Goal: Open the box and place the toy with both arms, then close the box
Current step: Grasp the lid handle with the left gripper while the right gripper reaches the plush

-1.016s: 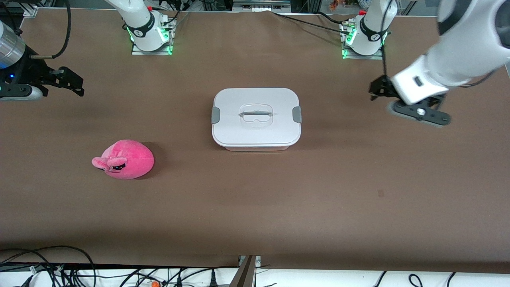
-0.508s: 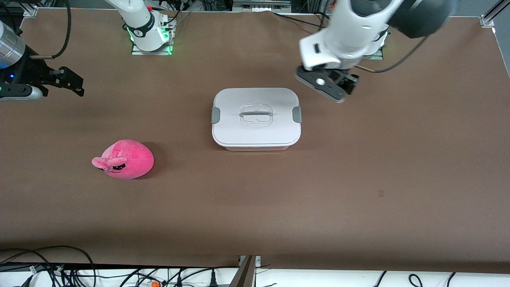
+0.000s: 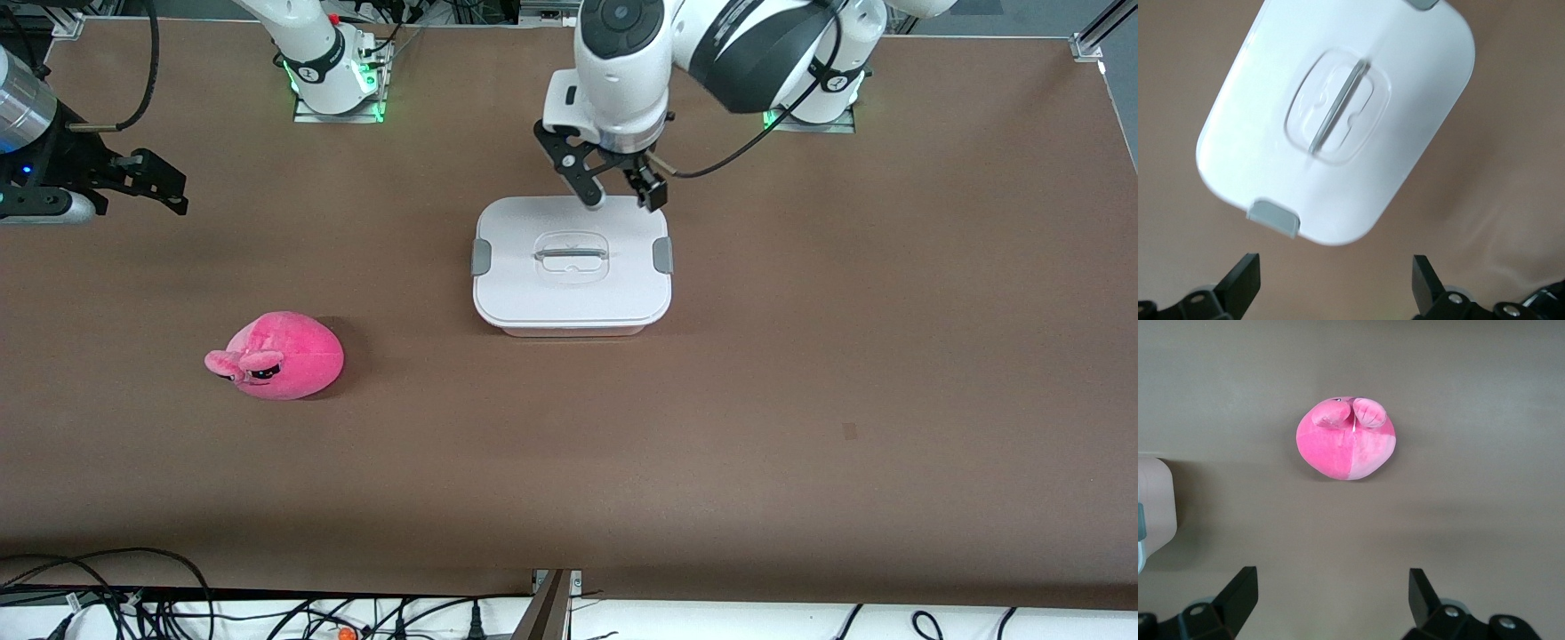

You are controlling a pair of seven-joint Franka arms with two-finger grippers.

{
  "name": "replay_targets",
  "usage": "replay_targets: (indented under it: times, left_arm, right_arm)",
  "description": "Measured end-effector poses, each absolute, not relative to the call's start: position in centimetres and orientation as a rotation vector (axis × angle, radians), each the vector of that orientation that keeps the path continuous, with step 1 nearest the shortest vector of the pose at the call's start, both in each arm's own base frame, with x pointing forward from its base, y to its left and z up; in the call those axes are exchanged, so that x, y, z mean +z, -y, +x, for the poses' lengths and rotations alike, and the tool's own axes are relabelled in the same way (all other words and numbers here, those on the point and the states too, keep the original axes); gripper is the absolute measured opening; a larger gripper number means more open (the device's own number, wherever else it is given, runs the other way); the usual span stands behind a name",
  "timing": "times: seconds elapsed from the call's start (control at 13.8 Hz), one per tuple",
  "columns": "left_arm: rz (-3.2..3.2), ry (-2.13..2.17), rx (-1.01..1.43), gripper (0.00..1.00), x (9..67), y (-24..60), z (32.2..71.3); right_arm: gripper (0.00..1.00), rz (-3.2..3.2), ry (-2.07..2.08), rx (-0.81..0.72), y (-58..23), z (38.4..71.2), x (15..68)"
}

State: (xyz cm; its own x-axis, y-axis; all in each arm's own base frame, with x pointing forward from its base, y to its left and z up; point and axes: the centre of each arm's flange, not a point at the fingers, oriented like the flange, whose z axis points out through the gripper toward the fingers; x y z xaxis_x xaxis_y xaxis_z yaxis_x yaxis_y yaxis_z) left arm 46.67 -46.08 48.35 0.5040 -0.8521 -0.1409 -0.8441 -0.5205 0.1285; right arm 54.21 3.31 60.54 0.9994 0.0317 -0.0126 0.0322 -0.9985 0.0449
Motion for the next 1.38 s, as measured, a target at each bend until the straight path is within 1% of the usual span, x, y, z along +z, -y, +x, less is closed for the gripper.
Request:
replay_targets:
  times: [0.22,0.44,0.65,0.94,1.16,1.38]
  left_arm:
    - [2.597,1.627,-0.216,1.0,46.1,47.9,47.3]
    - [2.557,1.679,-0.179,1.0,43.8,49.9,47.1]
    - [2.496,1.761,-0.154,1.0,41.7,50.7,47.5]
    - [2.399,1.927,-0.159,1.0,38.6,51.2,48.1]
    - [2.378,2.004,-0.15,1.0,36.7,52.7,47.2]
    - [2.37,2.019,-0.147,1.0,35.7,53.3,46.9]
  right_arm:
    - [1.0,3.096,-0.049,-0.019,-3.3,54.2,60.5]
    - [1.0,3.096,-0.05,-0.021,-3.3,54.2,60.5]
    - [1.0,3.092,-0.048,-0.062,-3.3,54.8,59.1]
    - [1.0,3.076,-0.048,-0.189,-3.4,56.5,54.8]
    - [1.0,3.061,-0.046,-0.281,-3.3,58.0,50.8]
    - [1.0,3.063,-0.08,-0.257,-2.4,60.2,47.4]
